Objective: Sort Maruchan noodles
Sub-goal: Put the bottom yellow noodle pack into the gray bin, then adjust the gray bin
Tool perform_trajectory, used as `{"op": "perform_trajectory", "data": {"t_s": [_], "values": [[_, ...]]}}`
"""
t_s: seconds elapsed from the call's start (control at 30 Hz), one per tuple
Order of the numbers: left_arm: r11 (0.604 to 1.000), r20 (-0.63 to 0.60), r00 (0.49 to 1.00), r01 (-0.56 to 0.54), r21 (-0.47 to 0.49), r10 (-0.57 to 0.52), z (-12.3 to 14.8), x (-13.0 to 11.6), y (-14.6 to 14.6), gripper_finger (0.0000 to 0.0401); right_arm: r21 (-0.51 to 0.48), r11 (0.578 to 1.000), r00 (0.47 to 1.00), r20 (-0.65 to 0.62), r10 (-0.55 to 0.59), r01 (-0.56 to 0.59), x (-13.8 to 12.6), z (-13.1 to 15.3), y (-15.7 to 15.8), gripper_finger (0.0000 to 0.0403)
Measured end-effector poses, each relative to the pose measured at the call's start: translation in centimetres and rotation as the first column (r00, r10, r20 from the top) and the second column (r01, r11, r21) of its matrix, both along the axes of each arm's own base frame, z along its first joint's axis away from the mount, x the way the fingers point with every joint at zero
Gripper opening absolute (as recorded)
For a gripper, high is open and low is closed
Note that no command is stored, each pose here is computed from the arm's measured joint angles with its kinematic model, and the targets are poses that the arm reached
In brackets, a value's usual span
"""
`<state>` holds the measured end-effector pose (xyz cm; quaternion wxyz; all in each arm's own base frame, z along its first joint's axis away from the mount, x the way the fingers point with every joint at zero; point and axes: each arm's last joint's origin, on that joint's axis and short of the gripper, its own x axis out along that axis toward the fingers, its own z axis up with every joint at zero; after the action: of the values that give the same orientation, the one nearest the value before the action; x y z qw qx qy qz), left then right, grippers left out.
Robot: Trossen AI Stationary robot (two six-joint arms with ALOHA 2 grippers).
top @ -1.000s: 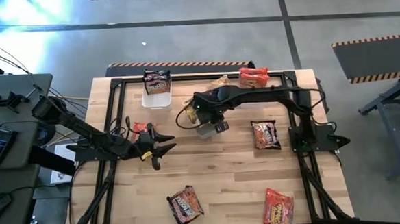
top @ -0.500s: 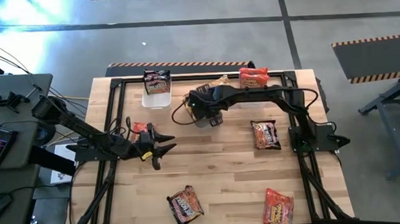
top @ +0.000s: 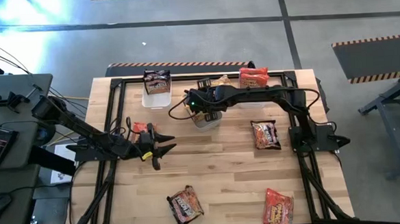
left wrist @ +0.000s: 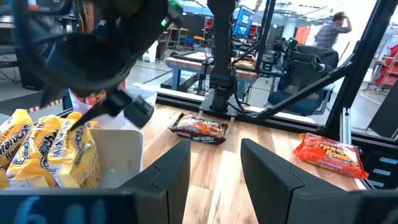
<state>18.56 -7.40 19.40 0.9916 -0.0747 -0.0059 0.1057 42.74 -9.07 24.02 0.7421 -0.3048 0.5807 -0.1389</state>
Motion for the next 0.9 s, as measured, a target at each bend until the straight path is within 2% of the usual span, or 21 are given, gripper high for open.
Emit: {"op": "perform_trajectory", "data": {"t_s": [0.1,0.2,0.27,0.4,0.6,0.8,0.9], "values": [[1.0,0.0,1.0,0.0,0.0,0.0,0.0,0.0,0.0,0.0131,0.031,0.999,0.999,0.04,0.021,-0.023,-0.6,1.7,0.8,0.02],[1.0,-0.001,1.0,0.0,0.0,0.0,0.0,0.0,0.0,0.0131,0.183,0.982,0.998,0.043,0.038,-0.045,-1.7,2.6,1.4,0.019],[1.0,-0.001,1.0,0.0,0.0,0.0,0.0,0.0,0.0,0.0131,0.27,0.963,1.0,0.01,-0.001,-0.001,-2.4,2.5,1.4,0.0174],[1.0,0.0,1.0,0.011,-0.001,-0.011,0.0,0.0,-0.1,0.0131,0.266,0.953,0.985,-0.132,-0.115,0.147,-4.1,2.1,0.8,0.0119],[0.999,-0.001,0.999,0.043,-0.002,-0.043,0.0,0.0,-0.1,0.0131,0.275,0.931,0.958,-0.224,-0.181,0.24,-5.5,0.1,-0.2,0.0013],[0.999,-0.001,0.999,0.044,-0.001,-0.044,0.0,0.0,-0.1,0.0131,0.341,0.907,0.957,-0.236,-0.17,0.246,-5.9,-2.9,0.0,0.0021],[0.999,0.0,0.999,0.044,-0.001,-0.044,0.0,0.0,-0.1,0.0131,0.382,0.89,0.955,-0.251,-0.158,0.247,-6.2,-4.1,0.3,0.0009]]}}
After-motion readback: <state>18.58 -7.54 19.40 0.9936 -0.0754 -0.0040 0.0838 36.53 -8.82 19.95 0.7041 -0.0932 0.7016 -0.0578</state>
